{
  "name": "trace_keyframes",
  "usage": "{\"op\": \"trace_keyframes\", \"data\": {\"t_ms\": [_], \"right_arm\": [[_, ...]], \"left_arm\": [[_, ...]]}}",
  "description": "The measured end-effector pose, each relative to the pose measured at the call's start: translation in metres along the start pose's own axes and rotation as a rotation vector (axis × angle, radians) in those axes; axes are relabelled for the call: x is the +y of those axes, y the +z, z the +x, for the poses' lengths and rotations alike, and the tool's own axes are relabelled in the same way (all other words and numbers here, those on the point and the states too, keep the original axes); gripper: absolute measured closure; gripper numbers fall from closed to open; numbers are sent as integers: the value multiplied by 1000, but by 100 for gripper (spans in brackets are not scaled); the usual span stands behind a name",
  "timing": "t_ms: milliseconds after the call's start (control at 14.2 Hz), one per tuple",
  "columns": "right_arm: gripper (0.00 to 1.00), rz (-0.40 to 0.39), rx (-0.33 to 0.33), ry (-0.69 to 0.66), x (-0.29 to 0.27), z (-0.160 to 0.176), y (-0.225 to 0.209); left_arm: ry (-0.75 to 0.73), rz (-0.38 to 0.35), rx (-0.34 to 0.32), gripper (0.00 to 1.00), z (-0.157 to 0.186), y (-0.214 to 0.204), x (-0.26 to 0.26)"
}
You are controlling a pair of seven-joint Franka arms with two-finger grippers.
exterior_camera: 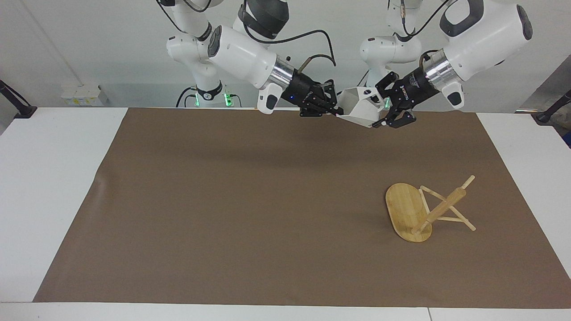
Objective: Hang cup on rack
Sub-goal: 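Close the left gripper on the cup held by the right gripper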
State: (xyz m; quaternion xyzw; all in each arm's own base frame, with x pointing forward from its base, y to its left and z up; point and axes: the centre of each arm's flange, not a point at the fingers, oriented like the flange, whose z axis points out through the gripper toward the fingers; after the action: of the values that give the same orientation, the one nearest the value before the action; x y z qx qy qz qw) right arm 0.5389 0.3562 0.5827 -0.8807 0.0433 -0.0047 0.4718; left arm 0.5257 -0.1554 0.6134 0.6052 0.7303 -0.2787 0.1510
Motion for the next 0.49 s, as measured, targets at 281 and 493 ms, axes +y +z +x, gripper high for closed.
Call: {"op": "trace_keyframes", "data": {"t_ms": [281,493], "right_arm": [[97,0,0,0,0,0,0],[97,0,1,0,0,0,0]], "left_arm": [[-3,-1,1,31,0,0,-1],[-7,-1,1,31,0,0,-1]]}}
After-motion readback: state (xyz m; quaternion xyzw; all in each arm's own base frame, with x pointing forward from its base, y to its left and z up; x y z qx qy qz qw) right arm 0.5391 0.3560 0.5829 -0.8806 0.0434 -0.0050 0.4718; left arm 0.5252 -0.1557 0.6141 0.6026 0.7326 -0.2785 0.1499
